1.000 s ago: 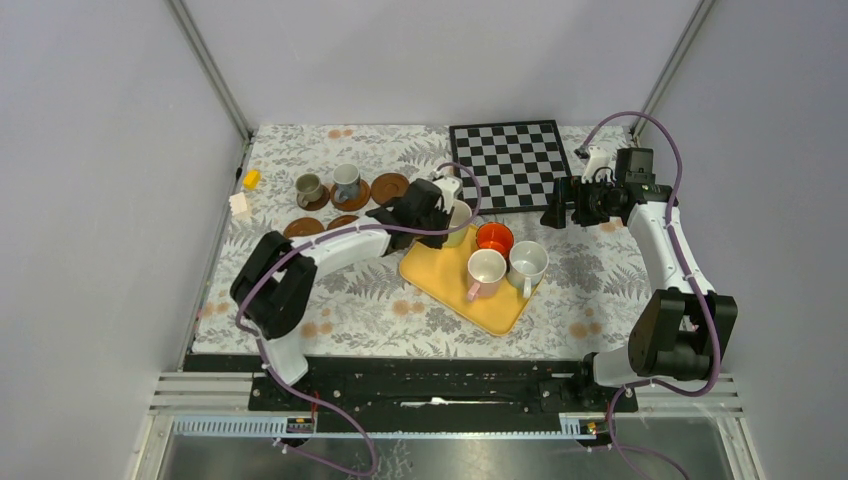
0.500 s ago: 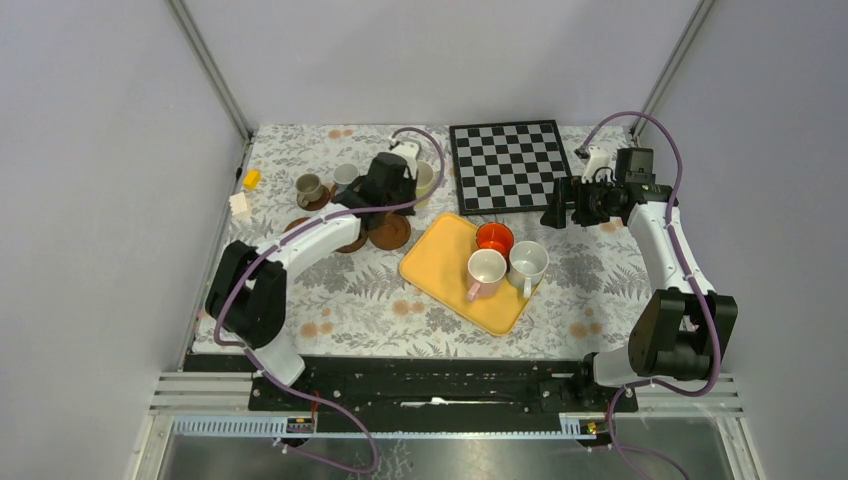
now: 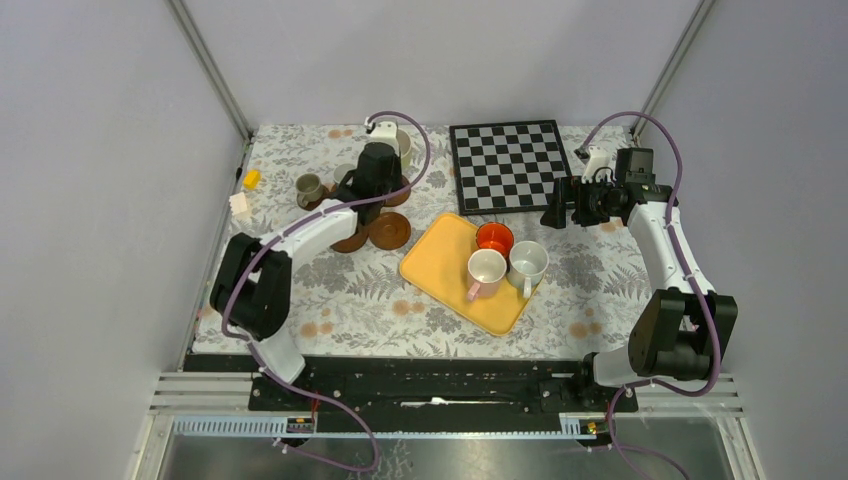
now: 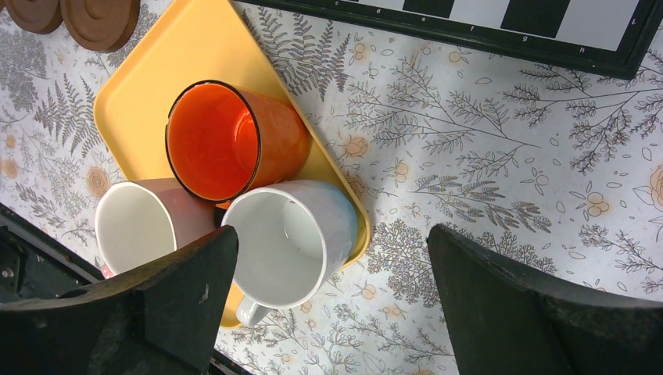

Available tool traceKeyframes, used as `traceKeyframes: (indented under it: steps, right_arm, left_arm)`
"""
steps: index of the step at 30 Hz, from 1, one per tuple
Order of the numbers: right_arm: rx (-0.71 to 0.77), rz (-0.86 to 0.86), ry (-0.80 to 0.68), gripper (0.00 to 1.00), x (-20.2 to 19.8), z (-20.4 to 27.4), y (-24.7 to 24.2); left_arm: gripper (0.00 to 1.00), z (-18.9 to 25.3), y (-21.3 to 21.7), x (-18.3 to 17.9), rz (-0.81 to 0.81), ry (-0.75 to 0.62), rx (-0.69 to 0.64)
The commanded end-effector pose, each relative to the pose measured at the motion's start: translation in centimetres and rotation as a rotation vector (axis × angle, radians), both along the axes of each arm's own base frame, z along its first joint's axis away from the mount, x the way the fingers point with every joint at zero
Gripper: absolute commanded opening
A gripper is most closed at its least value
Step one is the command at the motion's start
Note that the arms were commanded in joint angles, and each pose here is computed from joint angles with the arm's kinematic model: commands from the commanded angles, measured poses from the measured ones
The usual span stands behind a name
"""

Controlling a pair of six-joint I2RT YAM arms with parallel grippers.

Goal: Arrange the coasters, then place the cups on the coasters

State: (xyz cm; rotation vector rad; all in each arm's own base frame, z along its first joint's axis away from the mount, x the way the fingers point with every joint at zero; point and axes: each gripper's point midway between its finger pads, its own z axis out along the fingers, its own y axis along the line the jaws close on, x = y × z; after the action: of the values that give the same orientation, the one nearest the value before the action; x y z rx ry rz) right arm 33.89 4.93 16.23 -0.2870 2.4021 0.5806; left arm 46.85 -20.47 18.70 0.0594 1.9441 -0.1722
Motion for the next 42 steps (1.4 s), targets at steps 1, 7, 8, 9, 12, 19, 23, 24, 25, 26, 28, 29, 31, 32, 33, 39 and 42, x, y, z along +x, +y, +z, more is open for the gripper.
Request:
traceKeyframes:
  steps: [1,7,8,9,12,19,23,24,25,26,28,29,31,32,33,39,42]
  right_arm:
    - [-0.001,0.003,-0.026,0.98,0.4,0.3,-0.1]
    - [-0.003,0.003,-0.024,0.98,0.5,0.3,-0.1]
    - [-0.003,0.003,-0.024,0.98,0.5,0.3,-0.1]
    - [-0.003,0.004,-0.023,0.98,0.4,0.2,-0.1]
    - [-0.005,0.004,-0.022,0.98,0.5,0.1,-0.1]
    - [-0.007,0.006,-0.016,0.98,0.4,-0.1,-0.2]
    - [-0.007,0.007,-0.011,0.98,0.5,-0.2,-0.2]
    - [-0.008,0.007,-0.012,0.98,0.5,-0.2,-0.2]
    - [-0.01,0.007,-0.013,0.98,0.5,-0.3,-0.2]
    - [-0.01,0.007,-0.013,0.98,0.5,-0.2,-0.2]
    - [-0.009,0.008,-0.01,0.98,0.5,-0.3,-0.2]
    - [-0.01,0.009,-0.011,0.98,0.5,-0.3,-0.2]
    - [-0.011,0.008,-0.012,0.98,0.5,-0.3,-0.2]
    - [-0.011,0.009,-0.012,0.98,0.5,-0.3,-0.2]
    - [-0.013,0.008,-0.014,0.98,0.5,-0.3,-0.3]
    - [-0.012,0.009,-0.013,0.98,0.5,-0.3,-0.3]
    - [-0.013,0.008,-0.011,0.98,0.5,-0.3,-0.3]
  left_arm:
    - [0.0,3.5,0.8,2.8,0.079,-0.153,-0.093]
    - [0.0,1.1,1.9,4.2,0.089,-0.083,-0.108]
    - [0.0,0.7,2.0,4.5,0.085,-0.065,-0.114]
    - [0.0,-0.1,2.1,4.7,0.082,-0.041,-0.116]
    - [0.0,-1.5,1.9,5.1,0.05,0.012,-0.132]
    - [0.0,-2.8,1.7,5.5,0.022,0.051,-0.143]
    - [0.0,-3.2,1.5,5.6,0.014,0.061,-0.138]
    - [0.0,-3.2,1.5,5.6,0.009,0.061,-0.138]
    - [0.0,-3.2,1.4,5.7,0.006,0.063,-0.139]
    - [0.0,-3.3,1.3,5.7,0.004,0.063,-0.138]
    - [0.0,-3.4,1.3,5.8,0.002,0.065,-0.136]
    - [0.0,-3.5,1.3,5.9,0.004,0.068,-0.133]
    - [0.0,-3.8,1.3,6.0,0.004,0.077,-0.128]
    - [0.0,-4.0,1.3,6.0,0.005,0.082,-0.126]
    - [0.0,-4.1,1.3,6.0,0.005,0.085,-0.122]
    - [0.0,-4.8,1.5,5.7,0.011,0.105,-0.11]
    - [0.0,-4.7,1.7,5.5,0.017,0.105,-0.108]
